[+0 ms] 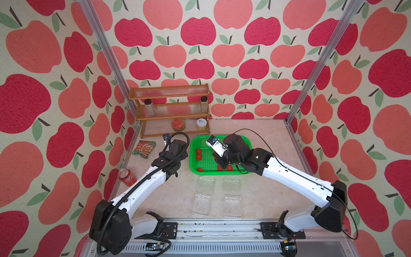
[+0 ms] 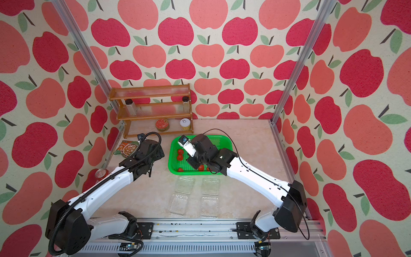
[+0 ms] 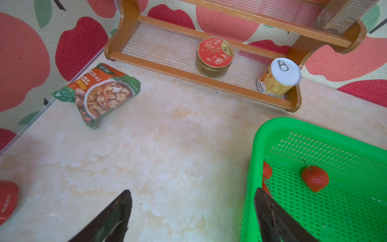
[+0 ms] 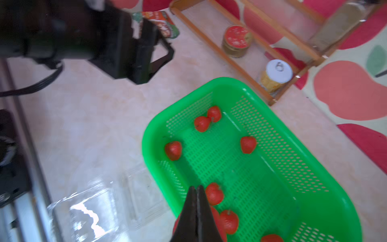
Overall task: Pack strawberries into containers
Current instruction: Place the strawberry in the packing box.
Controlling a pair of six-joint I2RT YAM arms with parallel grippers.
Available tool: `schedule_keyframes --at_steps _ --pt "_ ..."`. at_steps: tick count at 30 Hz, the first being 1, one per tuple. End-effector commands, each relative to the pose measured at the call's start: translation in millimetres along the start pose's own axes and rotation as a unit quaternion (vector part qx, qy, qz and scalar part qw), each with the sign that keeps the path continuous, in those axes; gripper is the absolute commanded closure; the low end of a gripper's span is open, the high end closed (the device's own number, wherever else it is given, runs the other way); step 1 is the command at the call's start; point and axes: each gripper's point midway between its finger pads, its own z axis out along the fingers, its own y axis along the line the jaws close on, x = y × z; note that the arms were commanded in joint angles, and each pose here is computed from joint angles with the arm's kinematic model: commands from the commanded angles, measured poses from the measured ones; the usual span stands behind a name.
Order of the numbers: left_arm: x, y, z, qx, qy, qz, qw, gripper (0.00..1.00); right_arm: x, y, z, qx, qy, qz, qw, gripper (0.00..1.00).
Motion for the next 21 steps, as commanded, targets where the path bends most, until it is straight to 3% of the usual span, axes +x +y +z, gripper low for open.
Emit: schedule_keyframes --at_steps 1,7,17,20,21 --pt "-3.0 9.7 -13.9 -0.013 0.005 -0.016 1.0 0.1 58.3 67.9 9.4 -0.093 0.096 0.073 0.988 1.0" --pt "-7.3 17.5 -23.5 -0.014 -0.007 -0.037 0.999 0.09 97.5 144.9 33.6 -0.195 0.151 0.137 0.959 1.0" --pt "-6.4 22.6 -25.7 -0.017 -0.011 -0.042 0.999 0.08 115.9 166.7 53.6 -0.223 0.235 0.126 0.938 1.0" --pt "-6.8 25.3 -24.9 -0.024 -0.012 -0.041 0.999 0.08 113.1 173.4 53.5 -0.247 0.232 0.123 0.933 0.8" --pt "-6.3 25.8 -24.5 -0.024 -0.012 -0.043 0.999 0.08 112.2 173.9 52.9 -0.249 0.229 0.123 0.933 0.6"
